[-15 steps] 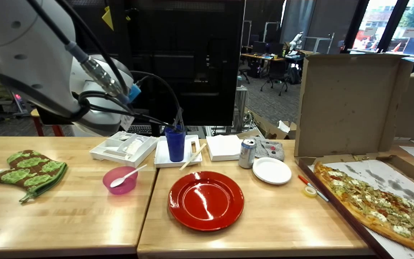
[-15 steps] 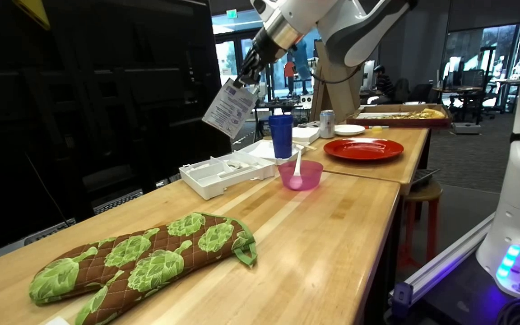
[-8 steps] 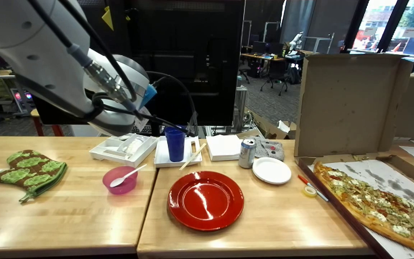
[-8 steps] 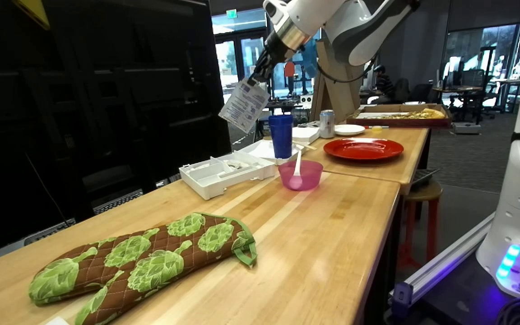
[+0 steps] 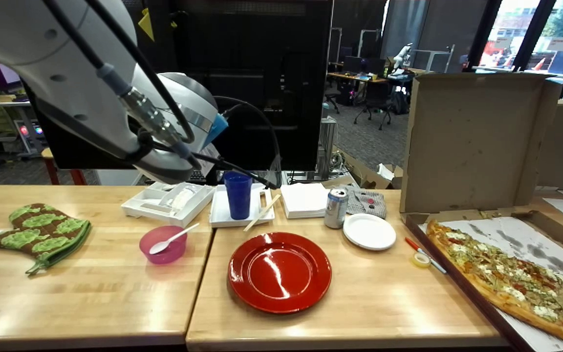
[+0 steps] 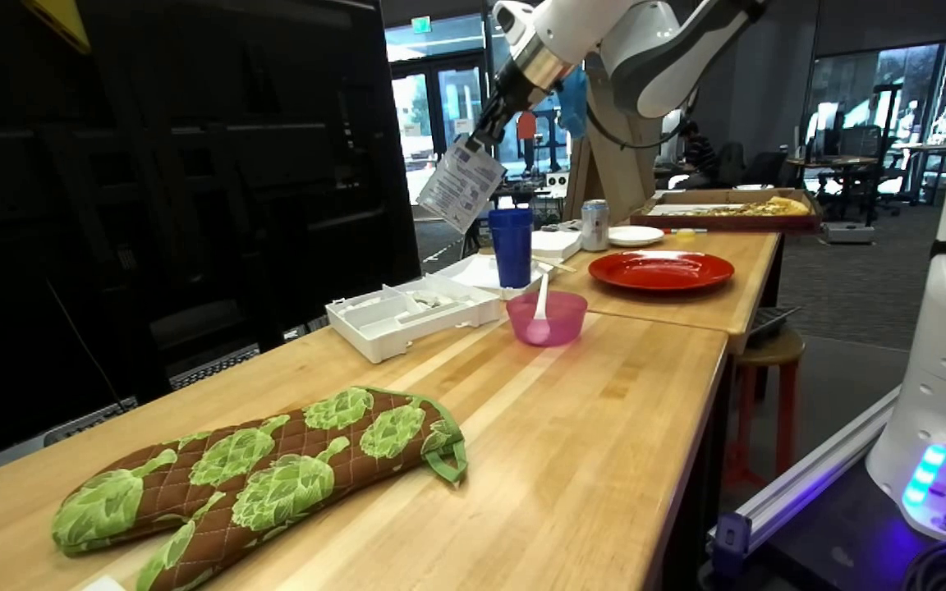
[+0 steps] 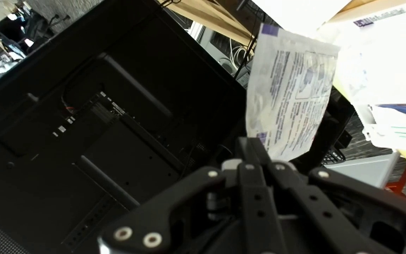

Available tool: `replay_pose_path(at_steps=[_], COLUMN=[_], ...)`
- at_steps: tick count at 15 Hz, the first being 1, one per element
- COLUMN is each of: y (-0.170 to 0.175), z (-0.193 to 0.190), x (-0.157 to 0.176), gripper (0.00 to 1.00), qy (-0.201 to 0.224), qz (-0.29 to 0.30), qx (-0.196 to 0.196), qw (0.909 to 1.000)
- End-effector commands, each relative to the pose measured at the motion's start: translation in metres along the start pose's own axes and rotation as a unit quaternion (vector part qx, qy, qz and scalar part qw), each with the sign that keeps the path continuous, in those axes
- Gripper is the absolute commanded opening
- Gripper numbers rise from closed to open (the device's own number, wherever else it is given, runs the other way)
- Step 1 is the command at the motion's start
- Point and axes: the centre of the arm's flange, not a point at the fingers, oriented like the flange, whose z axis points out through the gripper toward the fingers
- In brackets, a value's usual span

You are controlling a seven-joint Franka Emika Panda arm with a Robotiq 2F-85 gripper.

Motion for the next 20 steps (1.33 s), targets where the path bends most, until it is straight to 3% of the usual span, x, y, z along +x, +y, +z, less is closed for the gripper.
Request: replay_pose_path(at_steps=[1, 6, 11, 20], y=[0.019, 0.032, 0.018, 0.000], z=[-0.001, 0.000, -0.001, 0.022], x=[0.014, 0.029, 0.046, 0.048], gripper=[0.00, 0.00, 0.00, 0.00], qy=[0.007, 0.015, 0.020, -0.013], qz=[0.000, 0.010, -0.019, -0.036], qx=[-0.004, -0.013, -0.015, -0.010], qw=[1.0000, 0.9998, 0.9995, 0.9992])
